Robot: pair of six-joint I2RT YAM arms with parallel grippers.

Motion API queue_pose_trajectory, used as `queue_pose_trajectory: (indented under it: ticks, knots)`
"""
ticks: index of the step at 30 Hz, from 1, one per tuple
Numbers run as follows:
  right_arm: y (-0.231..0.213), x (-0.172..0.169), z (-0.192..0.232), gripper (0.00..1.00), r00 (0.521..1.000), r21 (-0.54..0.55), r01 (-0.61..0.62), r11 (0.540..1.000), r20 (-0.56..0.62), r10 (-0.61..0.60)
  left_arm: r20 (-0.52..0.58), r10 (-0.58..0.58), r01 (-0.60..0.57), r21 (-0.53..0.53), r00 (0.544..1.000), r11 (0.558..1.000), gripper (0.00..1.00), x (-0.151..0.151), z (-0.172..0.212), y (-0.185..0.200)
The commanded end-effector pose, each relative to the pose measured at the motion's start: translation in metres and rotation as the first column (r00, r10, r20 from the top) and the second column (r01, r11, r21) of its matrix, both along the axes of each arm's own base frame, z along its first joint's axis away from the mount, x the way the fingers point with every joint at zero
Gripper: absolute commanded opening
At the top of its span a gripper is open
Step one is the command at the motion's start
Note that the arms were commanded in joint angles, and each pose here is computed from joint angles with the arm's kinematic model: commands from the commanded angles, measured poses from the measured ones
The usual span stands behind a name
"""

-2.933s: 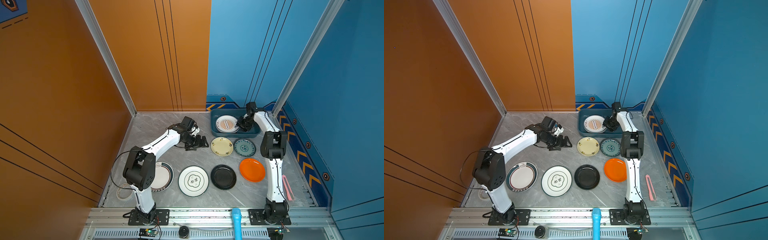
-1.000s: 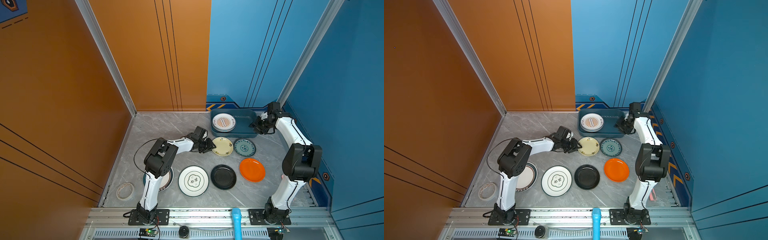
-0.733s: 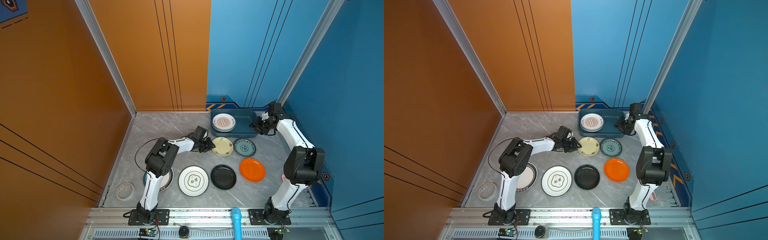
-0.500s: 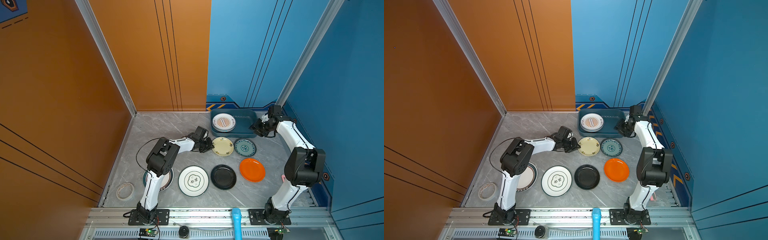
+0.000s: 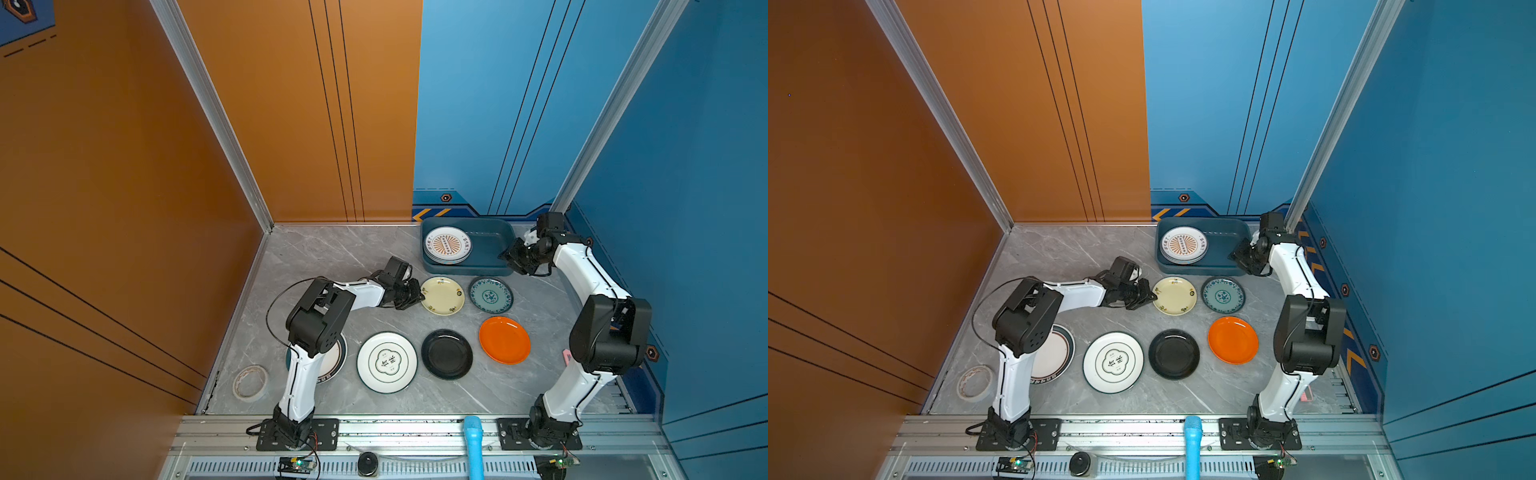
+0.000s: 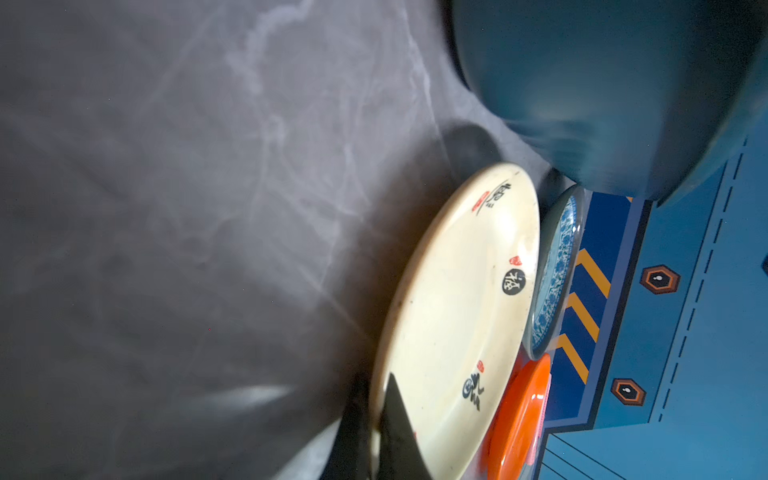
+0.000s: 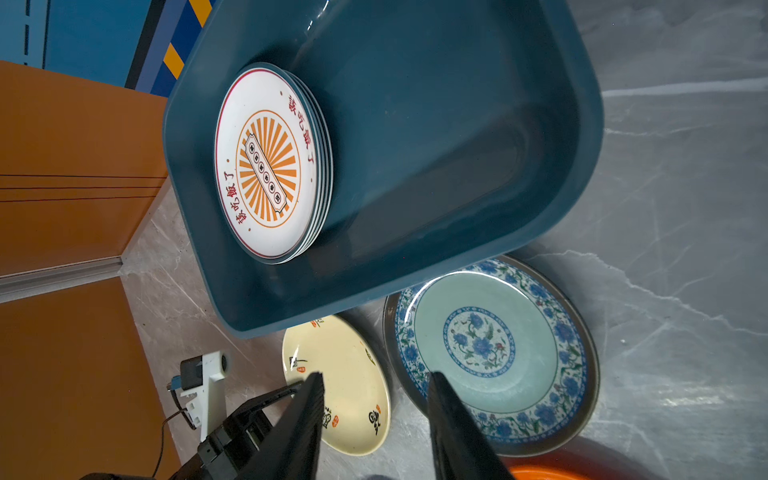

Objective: Place the plates into the plastic bin on the countertop
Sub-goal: 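Grasp the cream calligraphy plate edge with left gripper while right gripper withdraws, then lift the cream plate upright with left gripper toward the right gripper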

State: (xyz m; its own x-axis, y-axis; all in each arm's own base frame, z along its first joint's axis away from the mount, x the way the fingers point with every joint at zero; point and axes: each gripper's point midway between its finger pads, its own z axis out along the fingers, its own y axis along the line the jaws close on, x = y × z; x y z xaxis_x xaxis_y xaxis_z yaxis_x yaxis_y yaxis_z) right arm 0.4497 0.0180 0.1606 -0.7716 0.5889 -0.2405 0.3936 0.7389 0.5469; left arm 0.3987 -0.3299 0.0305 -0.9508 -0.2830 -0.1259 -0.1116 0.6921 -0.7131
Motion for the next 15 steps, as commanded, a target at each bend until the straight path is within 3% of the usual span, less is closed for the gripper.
queue_pose_trajectory:
  ticks: [1, 8, 12, 15]
  knots:
    - [0.007, 0.002, 0.019, 0.44, 0.999, 0.024, -0.011, 1.000, 0.047, 0.010, -0.022, -0.002, 0.004, 0.084, 1.000, 0.996, 0.00, -0.014, 0.002, 0.026]
    - [0.038, 0.021, 0.030, 0.45, 0.986, 0.106, -0.119, 0.987, 0.131, 0.105, 0.039, -0.125, 0.122, 0.081, 0.991, 0.989, 0.00, -0.029, 0.057, 0.032]
    - [0.062, 0.040, 0.059, 0.48, 0.944, 0.171, -0.237, 0.956, 0.274, 0.185, 0.084, -0.195, 0.193, 0.041, 0.977, 0.980, 0.00, -0.037, 0.095, 0.031]
    - [0.078, 0.050, 0.077, 0.50, 0.908, 0.198, -0.322, 0.926, 0.340, 0.243, 0.118, -0.184, 0.186, -0.008, 0.976, 0.983, 0.00, -0.033, 0.122, 0.035]
